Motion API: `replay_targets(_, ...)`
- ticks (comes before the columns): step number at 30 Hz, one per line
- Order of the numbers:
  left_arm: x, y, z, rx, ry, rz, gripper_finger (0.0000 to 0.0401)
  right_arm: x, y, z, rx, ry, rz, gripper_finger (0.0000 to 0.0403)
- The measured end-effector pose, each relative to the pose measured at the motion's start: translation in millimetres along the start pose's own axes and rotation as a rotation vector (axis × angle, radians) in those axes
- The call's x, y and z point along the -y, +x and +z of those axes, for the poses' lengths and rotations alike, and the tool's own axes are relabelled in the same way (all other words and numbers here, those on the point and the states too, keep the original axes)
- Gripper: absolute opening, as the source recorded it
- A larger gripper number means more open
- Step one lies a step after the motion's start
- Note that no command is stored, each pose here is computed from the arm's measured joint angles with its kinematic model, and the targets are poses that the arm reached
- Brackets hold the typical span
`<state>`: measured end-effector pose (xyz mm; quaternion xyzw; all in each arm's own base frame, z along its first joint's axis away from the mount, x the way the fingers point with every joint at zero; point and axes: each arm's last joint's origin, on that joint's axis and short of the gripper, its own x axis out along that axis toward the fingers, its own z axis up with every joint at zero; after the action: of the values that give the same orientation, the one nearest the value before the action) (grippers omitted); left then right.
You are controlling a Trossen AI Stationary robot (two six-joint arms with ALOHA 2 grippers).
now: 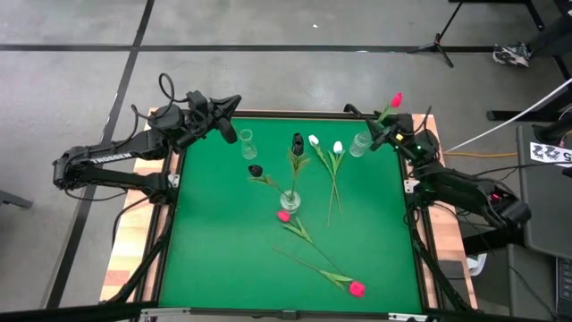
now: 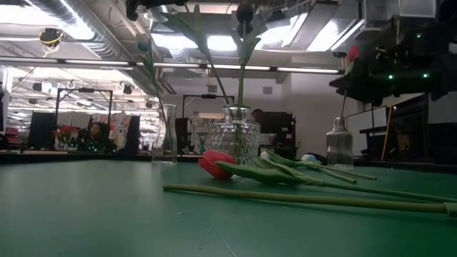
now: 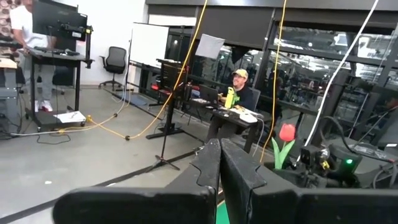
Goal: Sort flowers into vase by color
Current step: Put the top pink tulip into the top right transparent vase
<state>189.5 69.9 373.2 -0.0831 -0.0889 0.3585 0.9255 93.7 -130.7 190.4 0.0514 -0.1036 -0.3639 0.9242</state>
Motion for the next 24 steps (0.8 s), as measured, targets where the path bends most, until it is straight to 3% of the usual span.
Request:
replay_targets(6, 0, 0, 0, 0.001, 0.000, 0.000, 0.0008, -1, -4, -6, -0.098, 0.053, 0.027, 0.0237)
replay_targets(12, 0, 0, 0, -0.001, -0.002, 0.000, 0.0008, -5, -13, 1, -0.090, 0.062, 0.029, 0.0237)
replay_targets(24, 0, 0, -3, -0.025, -0.020, 0.002, 0.0008, -11, -48, -3, -0.225, 0.113, -0.026, 0.0237)
